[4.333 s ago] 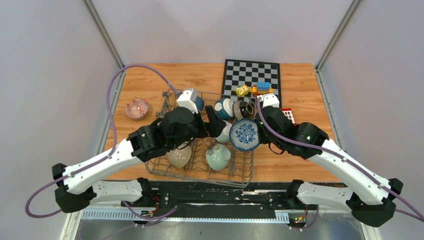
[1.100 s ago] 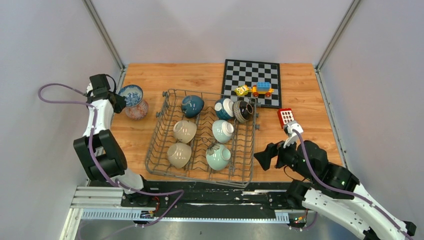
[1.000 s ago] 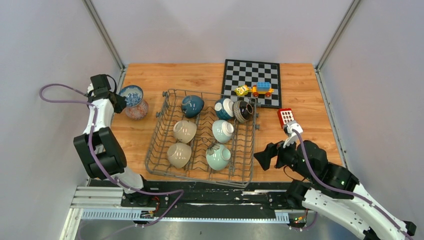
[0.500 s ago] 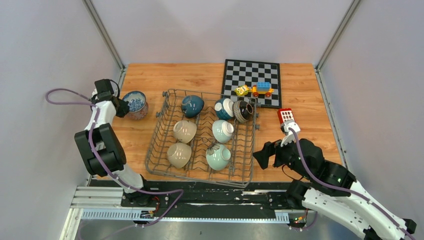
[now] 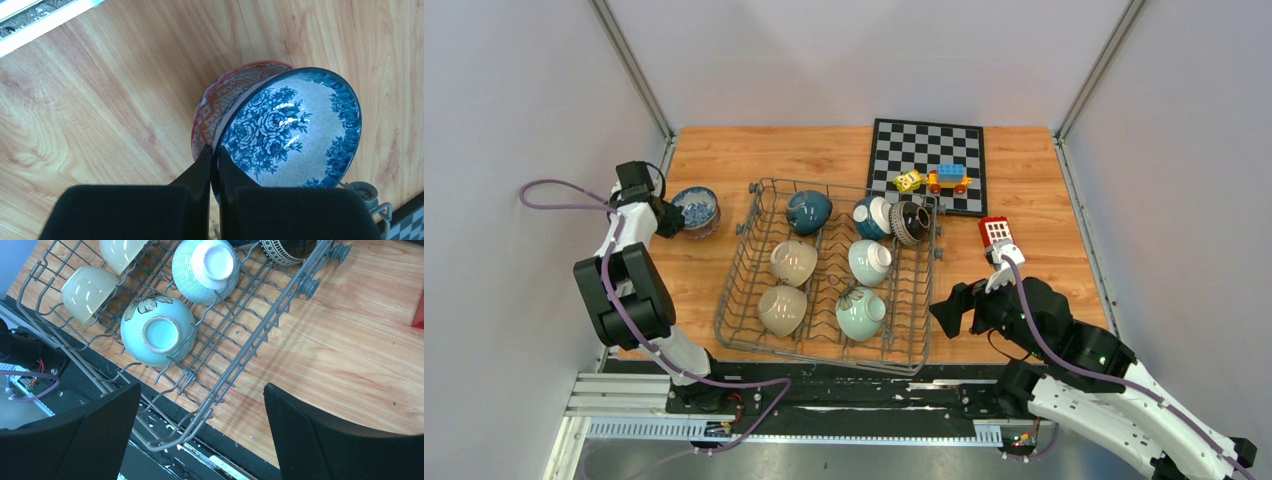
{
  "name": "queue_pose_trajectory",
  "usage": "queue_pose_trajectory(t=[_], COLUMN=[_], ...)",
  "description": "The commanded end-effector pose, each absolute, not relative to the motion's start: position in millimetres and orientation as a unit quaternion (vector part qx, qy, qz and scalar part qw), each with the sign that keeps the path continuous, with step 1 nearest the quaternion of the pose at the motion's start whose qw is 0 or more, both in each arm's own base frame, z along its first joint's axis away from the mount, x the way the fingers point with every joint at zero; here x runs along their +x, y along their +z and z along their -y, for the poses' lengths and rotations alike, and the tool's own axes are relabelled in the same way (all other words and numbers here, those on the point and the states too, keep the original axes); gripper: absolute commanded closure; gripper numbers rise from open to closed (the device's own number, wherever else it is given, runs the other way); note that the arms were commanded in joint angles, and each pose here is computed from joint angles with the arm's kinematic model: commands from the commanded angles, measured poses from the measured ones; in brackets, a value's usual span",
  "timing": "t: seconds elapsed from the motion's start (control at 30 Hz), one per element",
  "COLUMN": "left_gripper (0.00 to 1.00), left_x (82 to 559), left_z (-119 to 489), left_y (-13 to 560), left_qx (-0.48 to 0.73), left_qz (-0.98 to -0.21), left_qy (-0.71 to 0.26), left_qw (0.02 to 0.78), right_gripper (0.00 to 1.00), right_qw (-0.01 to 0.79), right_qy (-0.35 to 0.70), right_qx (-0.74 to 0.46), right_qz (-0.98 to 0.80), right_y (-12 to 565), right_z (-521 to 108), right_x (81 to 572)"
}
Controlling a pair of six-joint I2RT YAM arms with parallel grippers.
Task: Unload the bowls from the dish rack
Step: Place the bowl with the bowl.
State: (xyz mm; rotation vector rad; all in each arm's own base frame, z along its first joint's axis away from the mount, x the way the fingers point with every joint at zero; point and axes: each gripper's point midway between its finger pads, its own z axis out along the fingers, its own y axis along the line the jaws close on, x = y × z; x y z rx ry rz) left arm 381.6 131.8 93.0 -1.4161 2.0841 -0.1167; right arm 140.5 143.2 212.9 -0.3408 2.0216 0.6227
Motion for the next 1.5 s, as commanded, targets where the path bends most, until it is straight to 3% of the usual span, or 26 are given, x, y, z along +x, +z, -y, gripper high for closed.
queue_pose_trajectory(t=[0.0, 0.6, 1.47], left_gripper=[1.0, 1.0, 0.63], left_x=[388, 388, 382], left_z=[-137, -137, -139], left_y=[92, 79, 93], left_qx=[-0.532, -0.525, -0.506], left_qz=[-0.784, -0.794, -0.804], left_qy=[-0.043, -0.039, -0.025], left_qw=[0.317, 0.305, 0.31], right_gripper=[0.04, 0.04, 0.04], right_qw=[0.49, 0.491, 0.491], right_qy=[0.256, 0.249, 0.243], right_qx=[-0.121, -0.122, -0.127], right_qz=[-0.825, -0.826, -0.827], right_y=[219, 217, 215], right_z=[-139, -138, -137], right_x=[144, 145, 146])
